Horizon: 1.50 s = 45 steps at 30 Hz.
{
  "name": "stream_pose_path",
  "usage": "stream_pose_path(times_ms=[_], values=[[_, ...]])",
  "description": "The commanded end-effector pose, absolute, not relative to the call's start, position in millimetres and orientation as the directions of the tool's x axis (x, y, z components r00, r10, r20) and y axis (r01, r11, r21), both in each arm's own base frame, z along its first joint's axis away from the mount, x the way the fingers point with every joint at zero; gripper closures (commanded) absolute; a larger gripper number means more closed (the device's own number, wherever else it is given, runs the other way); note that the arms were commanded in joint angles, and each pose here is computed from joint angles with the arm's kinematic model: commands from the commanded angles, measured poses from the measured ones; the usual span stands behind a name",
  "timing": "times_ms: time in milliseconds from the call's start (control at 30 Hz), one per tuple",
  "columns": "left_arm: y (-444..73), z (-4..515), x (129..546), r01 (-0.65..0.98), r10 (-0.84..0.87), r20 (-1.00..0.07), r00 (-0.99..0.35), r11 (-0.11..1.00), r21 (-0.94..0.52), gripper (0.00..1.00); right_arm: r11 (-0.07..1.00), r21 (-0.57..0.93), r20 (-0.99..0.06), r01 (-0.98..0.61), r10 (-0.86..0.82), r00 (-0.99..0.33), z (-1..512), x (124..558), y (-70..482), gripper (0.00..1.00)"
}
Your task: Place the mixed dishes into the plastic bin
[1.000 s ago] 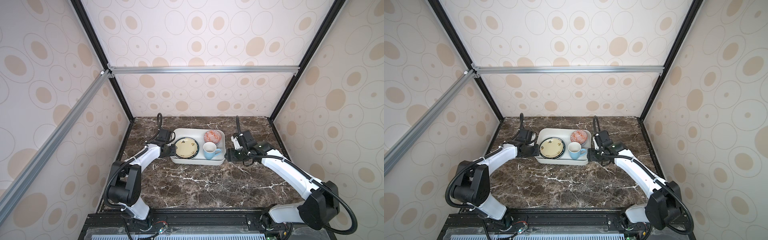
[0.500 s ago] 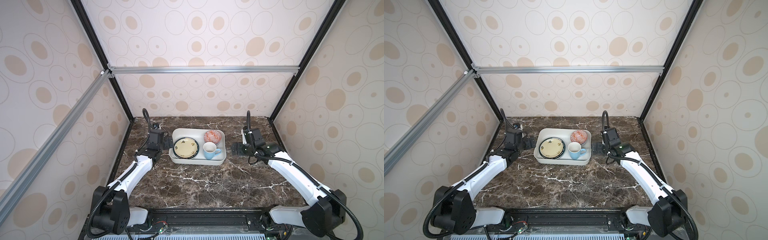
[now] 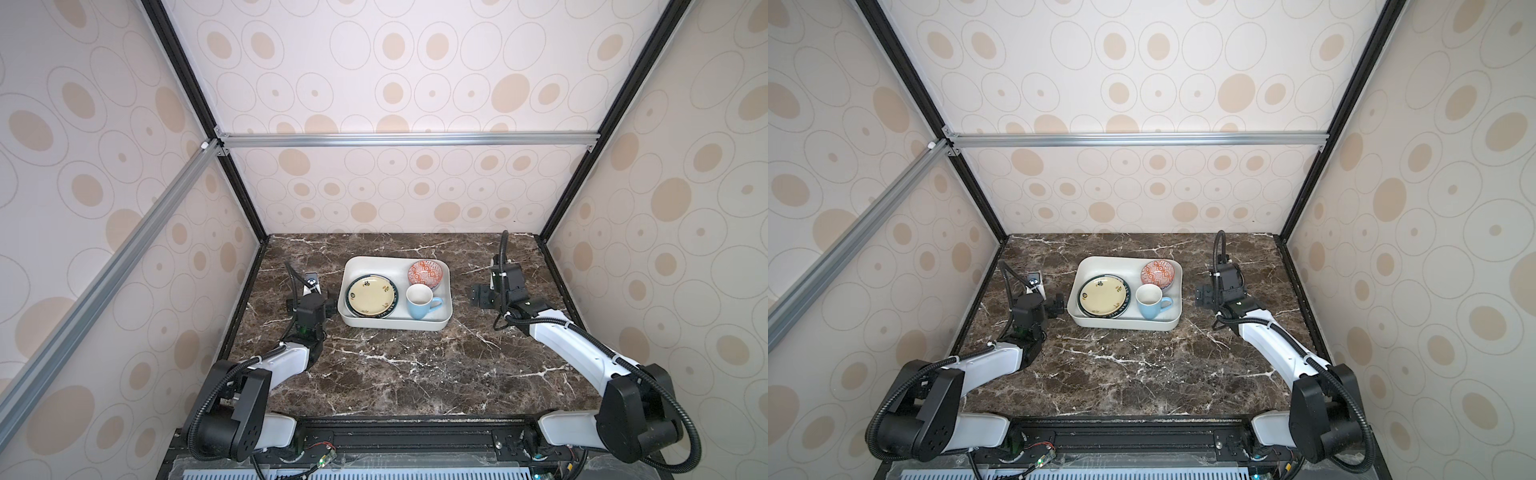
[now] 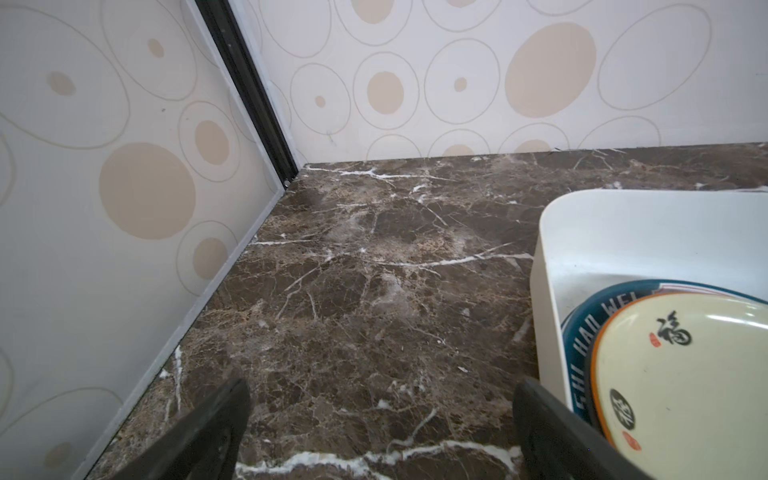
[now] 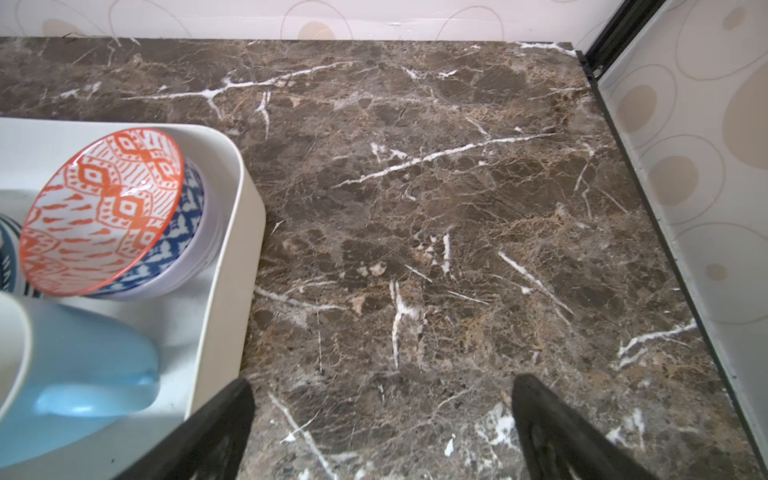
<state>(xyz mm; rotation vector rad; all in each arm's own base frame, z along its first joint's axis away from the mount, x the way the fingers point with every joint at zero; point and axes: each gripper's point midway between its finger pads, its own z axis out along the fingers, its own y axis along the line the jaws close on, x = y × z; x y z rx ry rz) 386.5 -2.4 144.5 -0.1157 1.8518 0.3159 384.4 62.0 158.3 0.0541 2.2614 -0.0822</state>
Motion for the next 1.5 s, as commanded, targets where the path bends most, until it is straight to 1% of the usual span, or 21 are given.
stream_pose_path(times_ms=[0,100,200,267,367,533,633,767,900,1033,1067,1100,1133,1200,1267,1367,1467], values=[[6.2,152.8,395.5,-0.242,0.118,-0.964,-0.240,0.954,0.177,0.01,0.994,-0.081,-0.775,0.069,-0.019,-0.631,138.1,392.4,58.4,0.00],[12.0,134.4,400.7,-0.226,0.116,-0.955,-0.274,0.957,0.181,0.01,0.987,-0.126,-0.772,0.097,-0.036,-0.634,121.7,397.9,42.7,0.00],[21.3,127.1,400.4,-0.223,0.081,-0.962,-0.259,0.964,0.142,0.01,0.988,-0.135,-0.793,0.073,-0.064,-0.606,123.8,404.1,39.0,0.00],[31.2,134.1,397.4,-0.240,0.049,-0.977,-0.206,0.966,0.099,0.01,0.990,-0.131,-0.834,0.057,-0.079,-0.547,131.7,410.6,37.5,0.00],[40.2,130.6,394.5,-0.233,-0.010,-0.984,-0.180,0.972,0.033,0.01,0.996,-0.083,-0.852,0.016,-0.063,-0.519,128.0,417.1,37.6,0.00],[24.7,131.8,384.6,-0.135,0.021,-0.991,-0.131,0.990,0.039,0.01,0.997,-0.061,-0.859,-0.042,-0.074,-0.506,129.3,415.7,42.8,0.00],[24.5,134.4,369.9,-0.138,0.017,-0.998,-0.058,0.990,0.024,0.01,0.997,-0.056,-0.879,-0.061,-0.078,-0.471,133.3,409.1,45.1,0.00],[27.0,132.7,370.4,-0.150,0.014,-0.997,-0.069,0.988,0.025,0.01,0.997,-0.056,-0.901,-0.062,-0.077,-0.428,138.4,398.8,43.5,0.00],[27.2,133.0,370.2,-0.152,0.014,-0.998,-0.065,0.988,0.024,0.01,0.995,-0.069,-0.903,-0.066,-0.090,-0.421,136.1,385.5,41.3,0.00],[27.4,133.0,370.7,-0.154,0.014,-0.998,-0.067,0.988,0.025,0.01,0.998,-0.052,-0.903,-0.045,-0.066,-0.424,109.1,371.5,37.0,0.00],[27.5,133.1,370.8,-0.154,0.014,-0.998,-0.066,0.988,0.024,0.01,0.998,-0.052,-0.920,-0.036,-0.062,-0.387,109.9,373.2,36.0,0.00],[27.8,133.1,370.7,-0.155,0.014,-0.998,-0.067,0.988,0.025,0.01,0.998,-0.049,-0.920,-0.034,-0.059,-0.388,111.2,373.0,35.8,0.00],[28.0,132.7,370.4,-0.156,0.014,-0.998,-0.068,0.988,0.025,0.01,0.998,-0.052,-0.911,-0.045,-0.066,-0.408,110.2,372.8,36.6,0.00],[27.1,133.0,370.6,-0.153,0.014,-0.998,-0.067,0.988,0.025,0.01,0.997,-0.053,-0.911,-0.049,-0.068,-0.406,109.1,376.9,37.6,0.00],[27.2,132.5,370.8,-0.153,0.014,-0.998,-0.069,0.988,0.025,0.01,0.996,-0.056,-0.890,-0.076,-0.084,-0.447,103.8,380.1,41.6,0.00],[23.6,131.2,374.6,-0.131,0.023,-0.996,-0.081,0.991,0.034,0.01,0.992,-0.066,-0.874,-0.106,-0.109,-0.474,99.5,385.1,46.2,0.00],[23.5,131.4,374.4,-0.131,0.022,-0.997,-0.080,0.991,0.032,0.01,0.990,-0.093,-0.889,-0.105,-0.130,-0.438,103.1,382.1,43.6,0.00]])
